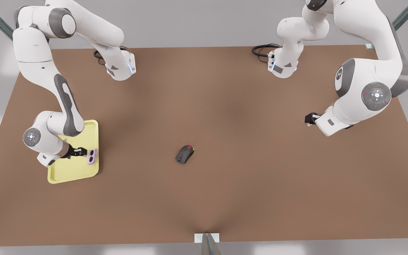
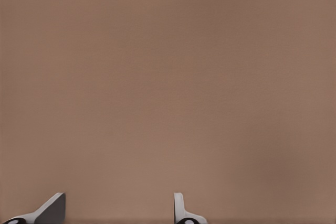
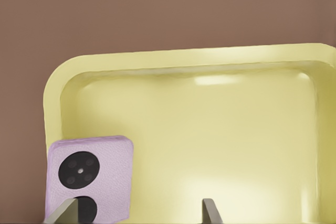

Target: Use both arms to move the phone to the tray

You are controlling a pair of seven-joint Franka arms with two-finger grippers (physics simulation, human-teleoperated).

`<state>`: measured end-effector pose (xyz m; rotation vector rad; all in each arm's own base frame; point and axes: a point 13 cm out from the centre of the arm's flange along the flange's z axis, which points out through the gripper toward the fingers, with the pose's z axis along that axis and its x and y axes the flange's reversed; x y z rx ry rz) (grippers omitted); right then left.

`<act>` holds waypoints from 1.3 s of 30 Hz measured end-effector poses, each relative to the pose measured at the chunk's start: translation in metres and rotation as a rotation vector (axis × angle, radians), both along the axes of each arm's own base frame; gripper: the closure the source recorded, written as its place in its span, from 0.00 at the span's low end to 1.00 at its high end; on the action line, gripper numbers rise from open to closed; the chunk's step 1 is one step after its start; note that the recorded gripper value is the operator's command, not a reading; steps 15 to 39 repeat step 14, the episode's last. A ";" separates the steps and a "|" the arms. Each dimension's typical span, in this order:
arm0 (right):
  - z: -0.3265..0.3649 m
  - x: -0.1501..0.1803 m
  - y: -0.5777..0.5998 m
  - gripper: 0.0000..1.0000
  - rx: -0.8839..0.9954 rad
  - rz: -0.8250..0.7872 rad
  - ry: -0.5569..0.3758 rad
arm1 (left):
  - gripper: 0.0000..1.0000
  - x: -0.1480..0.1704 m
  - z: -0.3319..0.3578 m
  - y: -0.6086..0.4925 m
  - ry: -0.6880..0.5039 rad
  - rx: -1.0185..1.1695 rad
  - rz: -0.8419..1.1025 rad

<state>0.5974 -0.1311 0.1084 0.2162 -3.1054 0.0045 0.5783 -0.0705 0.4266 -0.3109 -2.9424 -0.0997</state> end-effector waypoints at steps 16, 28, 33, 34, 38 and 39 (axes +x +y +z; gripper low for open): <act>0.323 0.047 0.193 0.00 0.014 0.125 -0.071 | 0.00 -0.001 0.011 0.007 0.002 0.022 -0.001; 0.323 0.047 0.193 0.00 0.014 0.125 -0.071 | 0.00 -0.001 0.011 0.007 0.002 0.022 -0.001; 0.323 0.047 0.193 0.00 0.014 0.125 -0.071 | 0.00 -0.001 0.011 0.007 0.002 0.022 -0.001; 0.323 0.047 0.193 0.00 0.014 0.125 -0.071 | 0.00 -0.001 0.011 0.007 0.002 0.022 -0.001; 0.323 0.047 0.193 0.00 0.014 0.125 -0.071 | 0.00 -0.001 0.011 0.007 0.002 0.022 -0.001; 0.323 0.047 0.193 0.00 0.014 0.125 -0.071 | 0.00 -0.001 0.011 0.007 0.002 0.022 -0.001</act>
